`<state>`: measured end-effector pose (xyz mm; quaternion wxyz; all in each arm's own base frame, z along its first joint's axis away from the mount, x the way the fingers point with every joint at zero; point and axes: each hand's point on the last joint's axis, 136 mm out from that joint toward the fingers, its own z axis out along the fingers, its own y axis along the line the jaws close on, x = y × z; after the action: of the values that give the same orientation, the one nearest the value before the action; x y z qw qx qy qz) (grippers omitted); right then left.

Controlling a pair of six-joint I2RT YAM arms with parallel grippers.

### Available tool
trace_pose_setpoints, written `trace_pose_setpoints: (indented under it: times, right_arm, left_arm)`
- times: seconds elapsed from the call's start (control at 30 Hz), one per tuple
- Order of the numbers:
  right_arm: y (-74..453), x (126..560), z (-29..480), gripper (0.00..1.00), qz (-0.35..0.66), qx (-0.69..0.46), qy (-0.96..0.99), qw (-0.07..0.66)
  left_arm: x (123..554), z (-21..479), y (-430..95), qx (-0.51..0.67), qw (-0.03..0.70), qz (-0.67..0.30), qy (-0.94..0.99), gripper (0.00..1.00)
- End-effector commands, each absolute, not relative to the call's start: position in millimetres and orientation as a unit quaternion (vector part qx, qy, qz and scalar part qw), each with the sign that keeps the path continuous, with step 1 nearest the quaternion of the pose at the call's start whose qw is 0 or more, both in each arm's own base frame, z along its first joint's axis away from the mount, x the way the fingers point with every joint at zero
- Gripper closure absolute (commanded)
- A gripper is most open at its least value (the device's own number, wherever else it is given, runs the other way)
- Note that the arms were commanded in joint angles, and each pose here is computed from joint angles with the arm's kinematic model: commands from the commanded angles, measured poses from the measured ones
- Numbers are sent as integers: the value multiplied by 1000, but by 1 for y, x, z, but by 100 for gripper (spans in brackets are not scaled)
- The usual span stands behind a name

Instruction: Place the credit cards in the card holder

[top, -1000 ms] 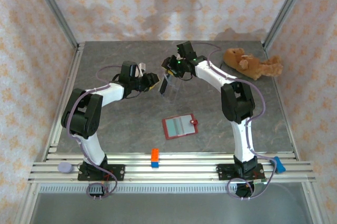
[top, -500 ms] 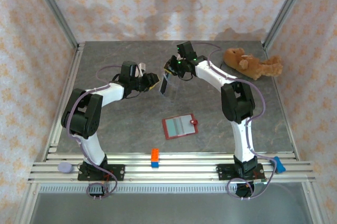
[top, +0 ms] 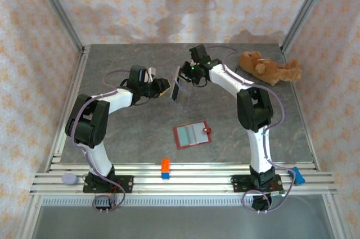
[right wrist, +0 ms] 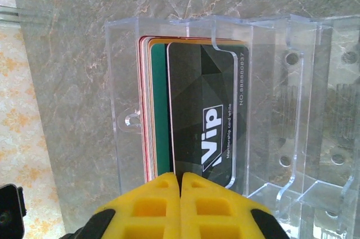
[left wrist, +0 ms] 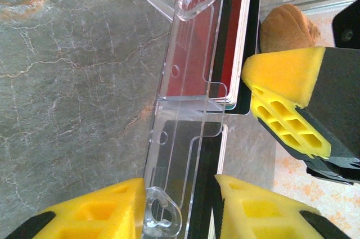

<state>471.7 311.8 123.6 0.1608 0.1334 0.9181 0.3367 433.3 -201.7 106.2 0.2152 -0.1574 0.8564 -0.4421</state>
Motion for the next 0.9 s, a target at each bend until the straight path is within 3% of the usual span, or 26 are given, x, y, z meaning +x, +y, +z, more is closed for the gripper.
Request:
trace_pose_setpoints:
  times: [0.0, 0.57, 0.87]
  right_arm:
    - [304, 461, 149, 100, 327, 119, 921, 174]
    - [284, 451, 177, 100, 281, 95, 936, 190]
    - [256, 411, 188, 100, 236, 40, 952, 192]
  left_arm:
    - [434, 125, -200, -143, 231, -442, 855, 64]
    - [426, 159, -184, -127, 262, -414, 863, 63]
    - [399, 191, -174, -108, 282, -390, 870, 58]
